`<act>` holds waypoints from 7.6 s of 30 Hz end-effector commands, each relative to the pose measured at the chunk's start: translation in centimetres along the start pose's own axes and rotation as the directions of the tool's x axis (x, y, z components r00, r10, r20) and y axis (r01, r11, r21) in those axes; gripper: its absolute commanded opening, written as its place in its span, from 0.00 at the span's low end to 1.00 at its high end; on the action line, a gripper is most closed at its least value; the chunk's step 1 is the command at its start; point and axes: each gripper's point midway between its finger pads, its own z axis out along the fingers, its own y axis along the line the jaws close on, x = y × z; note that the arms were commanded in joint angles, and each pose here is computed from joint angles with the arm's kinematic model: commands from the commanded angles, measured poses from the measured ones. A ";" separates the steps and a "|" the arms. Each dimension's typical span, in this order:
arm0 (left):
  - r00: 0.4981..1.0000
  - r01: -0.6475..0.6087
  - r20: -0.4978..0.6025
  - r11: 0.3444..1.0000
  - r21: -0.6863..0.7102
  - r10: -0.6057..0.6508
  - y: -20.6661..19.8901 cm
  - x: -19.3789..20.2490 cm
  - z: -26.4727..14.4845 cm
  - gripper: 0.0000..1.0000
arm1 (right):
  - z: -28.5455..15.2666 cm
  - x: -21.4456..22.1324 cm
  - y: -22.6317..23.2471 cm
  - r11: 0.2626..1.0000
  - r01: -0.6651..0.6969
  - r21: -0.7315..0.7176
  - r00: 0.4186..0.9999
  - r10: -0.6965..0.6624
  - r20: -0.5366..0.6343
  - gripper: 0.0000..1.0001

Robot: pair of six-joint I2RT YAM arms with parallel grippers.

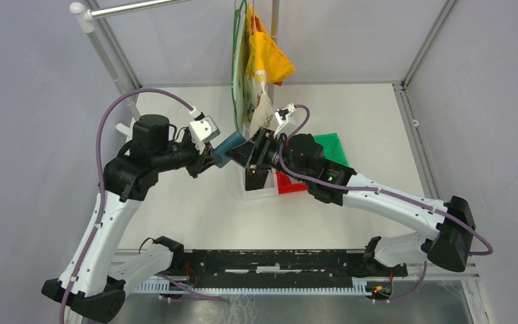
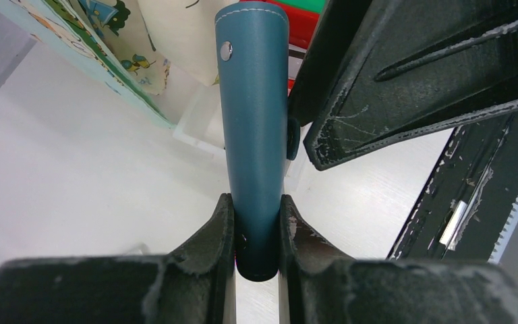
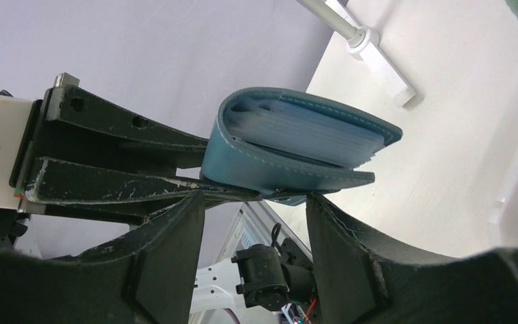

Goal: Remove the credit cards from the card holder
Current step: Open the card holder.

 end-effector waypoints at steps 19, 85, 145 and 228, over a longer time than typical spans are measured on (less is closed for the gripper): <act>0.981 -0.145 0.142 0.985 0.091 0.131 -2.8 -3.1 -2.2 0.02 | 0.6 -1.1 -0.5 0.998 -0.068 -0.018 0.996 0.069 0.058 0.54; 0.957 -0.030 0.285 0.962 0.271 -0.050 -5.4 -9.3 -3.7 0.02 | -4.3 -2.0 1.3 0.844 0.514 -0.156 0.854 -0.521 -0.003 0.73; 0.989 0.120 0.086 0.991 0.055 -0.124 -3.4 3.3 0.4 1.00 | -3.3 -3.5 2.5 0.432 0.864 0.259 0.500 -0.796 -0.341 0.00; 0.858 0.227 0.274 0.799 0.557 -0.435 -8.6 -12.0 -3.8 0.02 | -14.2 -3.2 5.2 0.599 0.781 -0.175 0.624 -0.747 0.230 0.98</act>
